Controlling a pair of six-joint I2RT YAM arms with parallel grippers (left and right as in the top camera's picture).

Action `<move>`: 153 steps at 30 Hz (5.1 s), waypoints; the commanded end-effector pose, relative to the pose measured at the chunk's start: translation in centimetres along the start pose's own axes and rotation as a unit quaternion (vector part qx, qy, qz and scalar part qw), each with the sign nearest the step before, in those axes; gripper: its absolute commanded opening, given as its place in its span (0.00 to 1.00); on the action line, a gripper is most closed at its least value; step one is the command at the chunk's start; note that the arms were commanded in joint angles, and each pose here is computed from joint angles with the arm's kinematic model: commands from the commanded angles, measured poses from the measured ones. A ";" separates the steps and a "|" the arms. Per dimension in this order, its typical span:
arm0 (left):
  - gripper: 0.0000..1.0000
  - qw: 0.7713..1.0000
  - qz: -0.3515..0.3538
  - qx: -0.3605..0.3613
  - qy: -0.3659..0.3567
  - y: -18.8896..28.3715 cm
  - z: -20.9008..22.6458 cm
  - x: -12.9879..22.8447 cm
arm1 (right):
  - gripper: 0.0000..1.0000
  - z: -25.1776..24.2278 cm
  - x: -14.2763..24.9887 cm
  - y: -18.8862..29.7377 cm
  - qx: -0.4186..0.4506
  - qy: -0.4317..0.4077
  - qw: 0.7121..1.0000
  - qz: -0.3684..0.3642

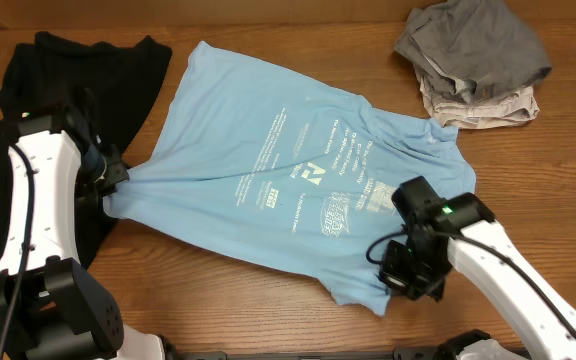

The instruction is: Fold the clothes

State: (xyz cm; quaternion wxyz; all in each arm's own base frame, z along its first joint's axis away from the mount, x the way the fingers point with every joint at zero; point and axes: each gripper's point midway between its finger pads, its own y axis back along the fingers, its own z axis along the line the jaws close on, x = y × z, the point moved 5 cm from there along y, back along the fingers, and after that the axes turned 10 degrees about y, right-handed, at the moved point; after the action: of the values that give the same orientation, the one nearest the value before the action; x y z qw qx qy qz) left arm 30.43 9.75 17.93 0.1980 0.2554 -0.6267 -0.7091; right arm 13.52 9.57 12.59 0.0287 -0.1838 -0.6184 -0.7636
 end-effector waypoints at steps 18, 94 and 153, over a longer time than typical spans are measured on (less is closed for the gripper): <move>0.04 1.000 -0.014 0.016 -0.003 0.9 -0.8 0.3 | 0.04 2.4 -5.6 0.6 -0.040 0.041 0.991 -0.122; 0.04 0.992 -0.052 0.075 -0.084 1.6 -5.4 0.3 | 0.04 -2.1 -6.7 10.1 0.049 -0.018 0.978 -0.202; 0.64 0.981 -0.105 0.051 -0.153 -2.8 -11.9 -3.2 | 0.58 -3.0 -16.7 12.6 0.055 0.014 0.973 -0.226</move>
State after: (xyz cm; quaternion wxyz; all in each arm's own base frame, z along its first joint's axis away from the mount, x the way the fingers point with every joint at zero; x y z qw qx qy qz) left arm 39.66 2.25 13.27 0.0197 0.2148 -0.6617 -0.7180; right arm 29.73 0.94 15.03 -0.1037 -0.0763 -0.6882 -0.7140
